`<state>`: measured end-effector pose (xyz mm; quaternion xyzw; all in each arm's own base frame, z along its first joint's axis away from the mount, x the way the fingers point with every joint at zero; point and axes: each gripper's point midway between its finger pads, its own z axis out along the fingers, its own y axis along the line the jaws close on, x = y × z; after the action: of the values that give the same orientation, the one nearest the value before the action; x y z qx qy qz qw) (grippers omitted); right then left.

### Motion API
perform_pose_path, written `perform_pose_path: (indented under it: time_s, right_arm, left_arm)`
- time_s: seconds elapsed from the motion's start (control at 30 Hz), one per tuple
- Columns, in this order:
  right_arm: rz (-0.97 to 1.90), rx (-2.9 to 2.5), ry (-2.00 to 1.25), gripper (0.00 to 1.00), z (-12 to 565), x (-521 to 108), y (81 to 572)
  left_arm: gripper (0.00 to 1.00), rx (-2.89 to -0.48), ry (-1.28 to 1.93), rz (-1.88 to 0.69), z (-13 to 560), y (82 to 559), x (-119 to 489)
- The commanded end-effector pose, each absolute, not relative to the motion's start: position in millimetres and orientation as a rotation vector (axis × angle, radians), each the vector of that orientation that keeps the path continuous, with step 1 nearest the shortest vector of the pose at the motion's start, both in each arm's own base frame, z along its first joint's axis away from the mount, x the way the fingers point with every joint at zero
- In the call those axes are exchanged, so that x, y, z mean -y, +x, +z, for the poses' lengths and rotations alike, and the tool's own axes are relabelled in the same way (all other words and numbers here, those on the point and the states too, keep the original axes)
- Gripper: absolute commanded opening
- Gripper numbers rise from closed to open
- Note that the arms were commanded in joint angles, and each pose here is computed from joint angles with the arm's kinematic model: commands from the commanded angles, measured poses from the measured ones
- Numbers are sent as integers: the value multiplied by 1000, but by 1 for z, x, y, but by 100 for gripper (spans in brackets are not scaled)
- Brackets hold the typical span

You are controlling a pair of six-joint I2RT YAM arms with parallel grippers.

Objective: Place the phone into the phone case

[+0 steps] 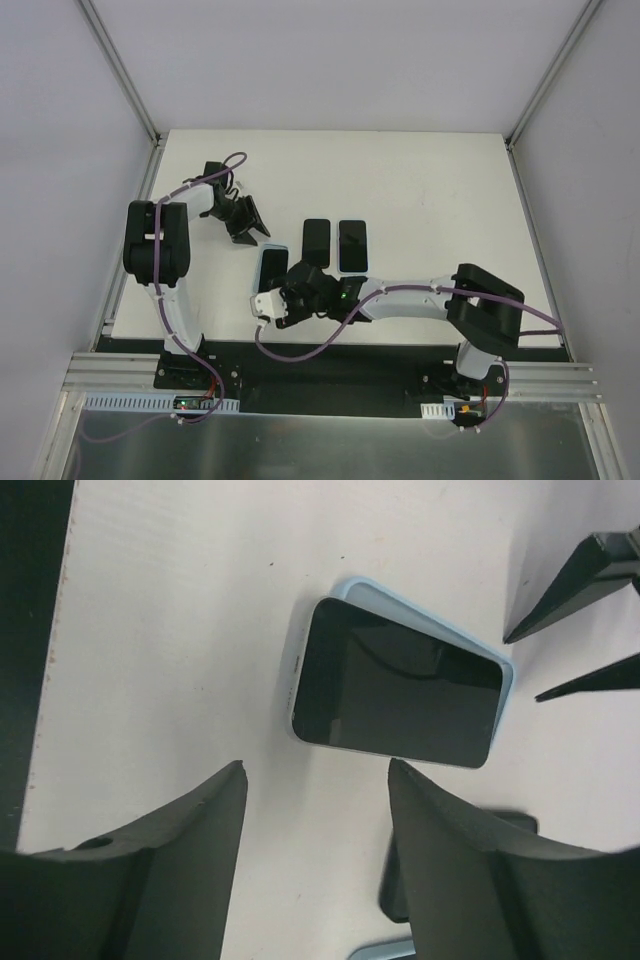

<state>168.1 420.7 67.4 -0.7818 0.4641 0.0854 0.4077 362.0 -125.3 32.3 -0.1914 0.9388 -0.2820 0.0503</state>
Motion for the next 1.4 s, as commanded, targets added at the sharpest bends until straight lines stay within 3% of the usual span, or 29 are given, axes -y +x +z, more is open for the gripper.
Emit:
perform_pose_path:
  time_s: [0.0,0.1,0.13,0.23,0.5,0.83,1.0,1.37]
  right_arm:
    - [592,-1426,-1751,57,129,-430,151]
    - [613,-1560,-1617,44,137,-424,155]
    - [572,-1635,-1575,30,133,-416,160]
    - [551,-1784,-1487,2,123,-403,160]
    - [660,-1887,-1436,1,98,-398,142]
    - [710,-1867,-1495,2,66,-414,123]
    - [714,-1881,-1475,1,61,-411,121]
    - [659,-1886,-1566,1,37,-400,100]
  left_arm:
    - [47,-2902,-560,-858,26,361,129]
    - [44,-2915,-565,-865,22,361,130]
    - [43,-2918,-561,-872,20,361,131]
    - [40,-2935,-570,-850,16,357,131]
    - [22,-2989,-669,-758,3,332,133]
    - [10,-2999,-753,-590,-6,287,117]
    - [11,-2935,-776,-487,4,284,104]
    - [14,-2876,-774,-531,20,303,108]
